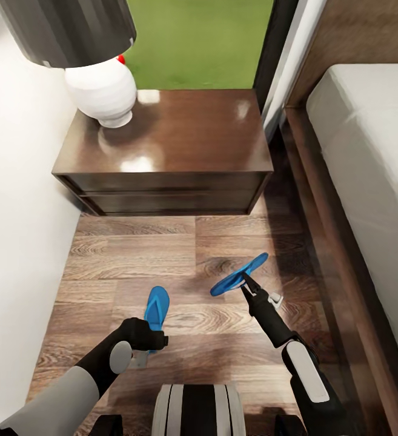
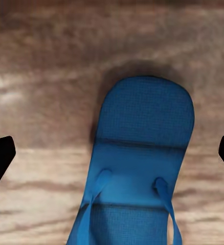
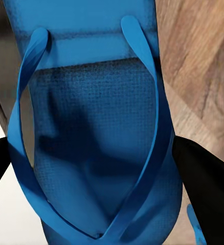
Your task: In the bedroom, move the book from the bed onto either nightstand, and place the two sandals side by side next to the bed.
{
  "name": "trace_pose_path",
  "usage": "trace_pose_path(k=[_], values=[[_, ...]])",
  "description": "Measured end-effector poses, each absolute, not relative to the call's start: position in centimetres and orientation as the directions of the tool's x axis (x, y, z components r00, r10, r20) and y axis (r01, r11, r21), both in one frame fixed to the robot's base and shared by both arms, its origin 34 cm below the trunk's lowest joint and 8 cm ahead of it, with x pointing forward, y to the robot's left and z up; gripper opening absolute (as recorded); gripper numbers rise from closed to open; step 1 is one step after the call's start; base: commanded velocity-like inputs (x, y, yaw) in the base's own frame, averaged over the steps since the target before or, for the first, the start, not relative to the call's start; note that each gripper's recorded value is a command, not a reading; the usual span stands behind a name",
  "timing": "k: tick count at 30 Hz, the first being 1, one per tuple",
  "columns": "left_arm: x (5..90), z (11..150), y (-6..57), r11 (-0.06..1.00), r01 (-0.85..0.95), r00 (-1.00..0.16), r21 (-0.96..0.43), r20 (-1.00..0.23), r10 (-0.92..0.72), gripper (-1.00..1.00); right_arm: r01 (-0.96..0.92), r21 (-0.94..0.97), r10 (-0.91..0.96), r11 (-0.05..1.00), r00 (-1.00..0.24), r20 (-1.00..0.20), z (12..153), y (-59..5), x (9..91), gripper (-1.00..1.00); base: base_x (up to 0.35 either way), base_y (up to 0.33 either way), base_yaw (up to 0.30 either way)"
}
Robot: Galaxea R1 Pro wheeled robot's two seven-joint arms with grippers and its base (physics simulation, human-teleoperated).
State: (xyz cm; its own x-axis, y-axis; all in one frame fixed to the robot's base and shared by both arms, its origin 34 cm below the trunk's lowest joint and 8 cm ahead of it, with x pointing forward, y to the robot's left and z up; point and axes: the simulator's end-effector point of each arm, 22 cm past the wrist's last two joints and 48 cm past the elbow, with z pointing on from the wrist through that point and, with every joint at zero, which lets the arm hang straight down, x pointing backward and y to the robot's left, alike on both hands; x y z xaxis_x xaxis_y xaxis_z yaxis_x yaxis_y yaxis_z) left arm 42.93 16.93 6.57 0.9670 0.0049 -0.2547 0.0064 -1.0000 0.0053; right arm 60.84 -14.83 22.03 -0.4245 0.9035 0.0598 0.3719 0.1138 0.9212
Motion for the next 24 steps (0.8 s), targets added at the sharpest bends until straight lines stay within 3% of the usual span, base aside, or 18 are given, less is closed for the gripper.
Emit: trace_pose_path(k=[14,24], values=[[42.0,5.9,17.0,-1.000,0.005,0.961,0.005,-0.278,0.003,1.00,0.323,0.940,0.909,0.110,-0.416,0.037,23.6,-15.4,62.4,-1.00,0.000,0.000,0.000],[45.0,7.7,15.0,-0.998,-0.028,0.972,0.062,-0.231,-0.042,1.00,0.305,0.952,0.928,0.040,-0.365,0.078,24.9,-16.2,63.3,-1.00,0.000,0.000,0.000]])
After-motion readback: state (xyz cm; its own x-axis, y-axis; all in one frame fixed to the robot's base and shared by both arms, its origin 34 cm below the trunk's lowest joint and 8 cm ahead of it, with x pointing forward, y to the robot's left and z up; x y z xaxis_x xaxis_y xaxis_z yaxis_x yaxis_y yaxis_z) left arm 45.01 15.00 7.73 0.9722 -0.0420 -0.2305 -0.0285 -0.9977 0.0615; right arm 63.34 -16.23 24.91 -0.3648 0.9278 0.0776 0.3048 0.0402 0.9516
